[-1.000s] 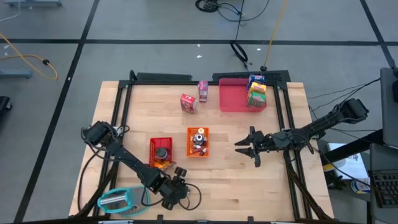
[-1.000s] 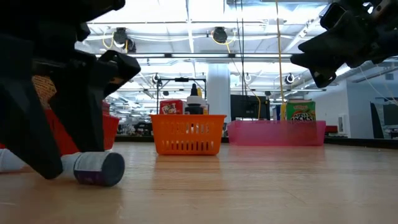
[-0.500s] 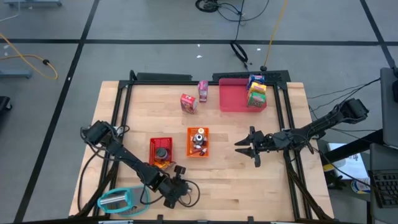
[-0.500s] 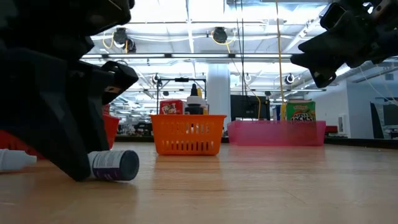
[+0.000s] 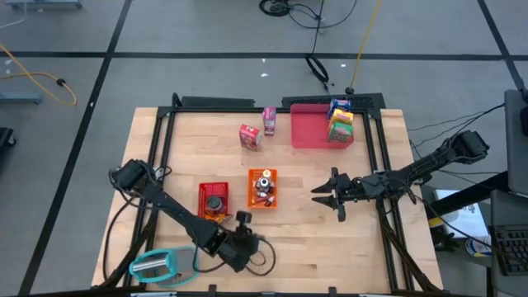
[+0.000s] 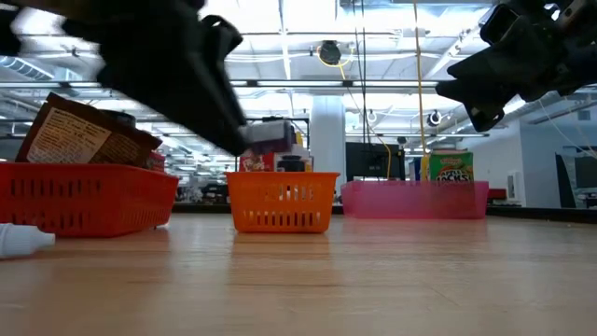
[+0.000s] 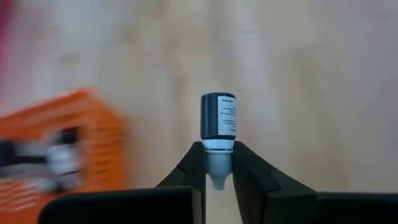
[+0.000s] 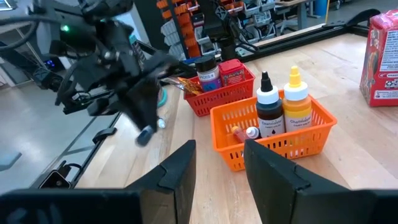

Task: Pick & Place Kitchen Items
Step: Put the small right black food coloring bottle into the orange bin

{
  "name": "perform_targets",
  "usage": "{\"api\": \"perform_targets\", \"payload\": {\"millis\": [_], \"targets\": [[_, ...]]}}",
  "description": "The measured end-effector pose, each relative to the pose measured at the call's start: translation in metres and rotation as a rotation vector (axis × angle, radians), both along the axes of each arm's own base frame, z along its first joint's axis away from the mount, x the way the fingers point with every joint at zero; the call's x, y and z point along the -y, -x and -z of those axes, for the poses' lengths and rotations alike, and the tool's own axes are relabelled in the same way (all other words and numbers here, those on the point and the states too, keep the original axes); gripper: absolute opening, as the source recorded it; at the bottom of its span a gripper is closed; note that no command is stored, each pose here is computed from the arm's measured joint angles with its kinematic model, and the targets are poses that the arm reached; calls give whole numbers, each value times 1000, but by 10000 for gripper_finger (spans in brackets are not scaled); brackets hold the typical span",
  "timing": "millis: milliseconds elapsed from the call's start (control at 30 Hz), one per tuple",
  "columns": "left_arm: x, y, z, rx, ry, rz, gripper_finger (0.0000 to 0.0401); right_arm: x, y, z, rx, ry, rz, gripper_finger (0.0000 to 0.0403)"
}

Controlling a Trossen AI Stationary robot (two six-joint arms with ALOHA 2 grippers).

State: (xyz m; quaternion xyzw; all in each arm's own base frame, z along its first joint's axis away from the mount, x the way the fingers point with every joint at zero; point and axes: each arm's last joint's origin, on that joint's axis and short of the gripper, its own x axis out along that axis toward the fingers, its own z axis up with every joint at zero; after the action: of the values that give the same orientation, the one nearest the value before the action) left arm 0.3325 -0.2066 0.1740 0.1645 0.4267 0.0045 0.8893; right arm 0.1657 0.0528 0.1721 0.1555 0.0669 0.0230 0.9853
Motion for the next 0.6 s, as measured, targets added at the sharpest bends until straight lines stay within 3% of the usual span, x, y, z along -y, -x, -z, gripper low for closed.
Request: {"api": "perform_targets", "payload": {"millis": [233, 433, 600], "targets": [[-43, -21, -24, -34, -138, -220, 51, 0, 0, 0, 0, 0, 0, 130], [-93, -35, -24, -97, -161, -354, 54, 0, 0, 0, 0, 0, 0, 130], [-125, -41, -22, -130, -118, -456, 42, 0, 0, 0, -1, 0, 0, 130]]}}
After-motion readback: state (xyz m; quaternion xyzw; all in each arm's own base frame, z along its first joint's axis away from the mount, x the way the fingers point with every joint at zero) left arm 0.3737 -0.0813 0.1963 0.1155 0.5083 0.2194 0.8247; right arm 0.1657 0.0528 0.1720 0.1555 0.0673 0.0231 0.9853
